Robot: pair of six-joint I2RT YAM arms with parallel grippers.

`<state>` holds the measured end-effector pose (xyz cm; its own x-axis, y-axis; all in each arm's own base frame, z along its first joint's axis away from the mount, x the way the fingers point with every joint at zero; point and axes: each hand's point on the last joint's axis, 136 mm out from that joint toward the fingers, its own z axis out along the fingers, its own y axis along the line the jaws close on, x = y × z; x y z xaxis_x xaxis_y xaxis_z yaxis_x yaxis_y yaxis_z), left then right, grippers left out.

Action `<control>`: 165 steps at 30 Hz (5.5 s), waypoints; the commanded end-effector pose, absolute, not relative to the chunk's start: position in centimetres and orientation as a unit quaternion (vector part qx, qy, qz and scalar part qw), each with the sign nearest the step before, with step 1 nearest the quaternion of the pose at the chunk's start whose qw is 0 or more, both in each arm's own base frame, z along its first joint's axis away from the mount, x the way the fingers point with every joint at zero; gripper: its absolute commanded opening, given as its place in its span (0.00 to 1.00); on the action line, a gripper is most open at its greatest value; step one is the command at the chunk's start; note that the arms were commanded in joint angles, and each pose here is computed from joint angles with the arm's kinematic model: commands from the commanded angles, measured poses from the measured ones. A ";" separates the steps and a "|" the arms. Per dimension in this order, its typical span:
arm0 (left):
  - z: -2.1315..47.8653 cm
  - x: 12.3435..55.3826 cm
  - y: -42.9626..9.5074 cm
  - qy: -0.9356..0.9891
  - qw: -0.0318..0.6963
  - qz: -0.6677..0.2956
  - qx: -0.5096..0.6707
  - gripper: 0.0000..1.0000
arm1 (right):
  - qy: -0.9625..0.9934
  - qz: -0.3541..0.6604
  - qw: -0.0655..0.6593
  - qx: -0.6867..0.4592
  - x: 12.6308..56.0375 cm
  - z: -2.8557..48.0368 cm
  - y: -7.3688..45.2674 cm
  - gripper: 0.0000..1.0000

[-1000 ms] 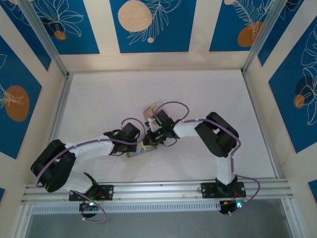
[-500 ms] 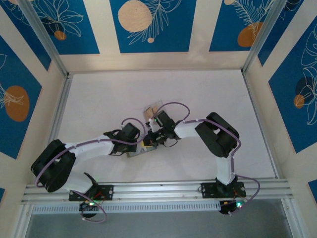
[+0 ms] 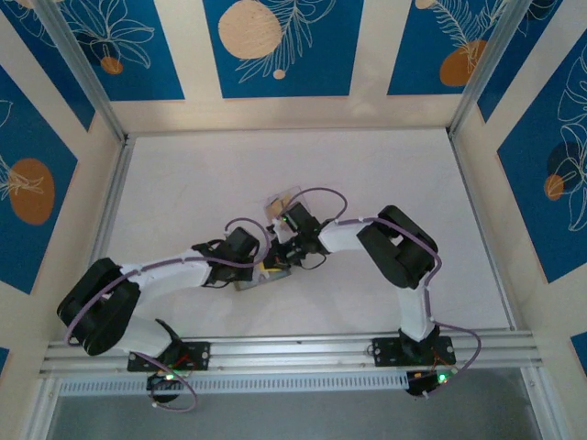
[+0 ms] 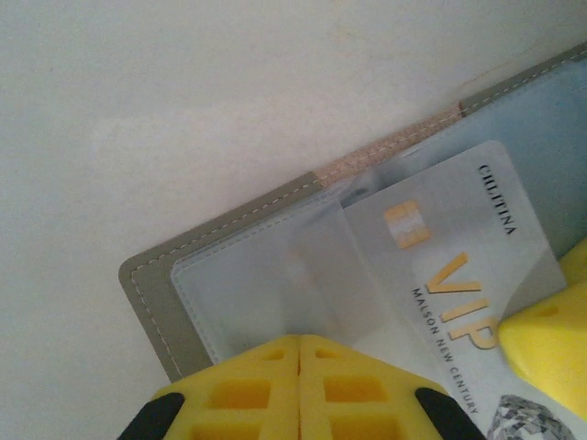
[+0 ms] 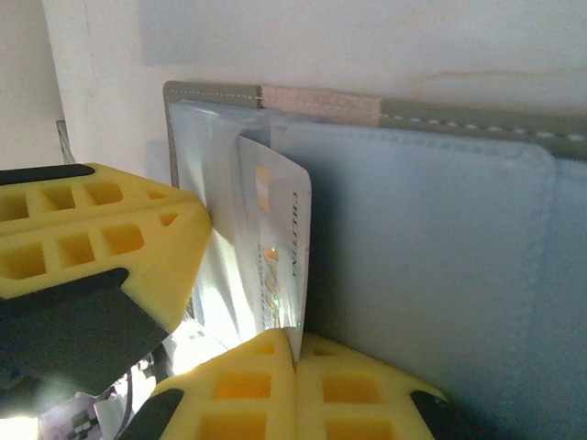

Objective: Put the credit cards into the card holder

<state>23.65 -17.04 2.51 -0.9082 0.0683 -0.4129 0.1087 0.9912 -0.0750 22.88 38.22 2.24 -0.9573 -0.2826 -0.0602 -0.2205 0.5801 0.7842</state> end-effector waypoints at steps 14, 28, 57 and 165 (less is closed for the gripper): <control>3.9 22.8 -15.0 0.975 0.218 -0.024 0.021 0.16 | -0.917 -0.368 0.101 0.120 19.5 -2.9 36.9 0.00; 3.4 22.3 -13.4 0.976 0.208 -0.048 -0.035 0.00 | -0.917 -0.360 0.093 0.143 19.7 -1.1 37.0 0.13; 0.2 21.9 -13.8 0.983 0.180 -0.042 -0.023 0.00 | -0.918 -0.358 0.077 0.155 19.3 0.9 38.5 0.34; 7.1 20.0 -20.3 0.943 0.233 -0.197 0.133 0.40 | -0.916 -0.355 0.101 0.153 23.9 1.8 42.0 0.02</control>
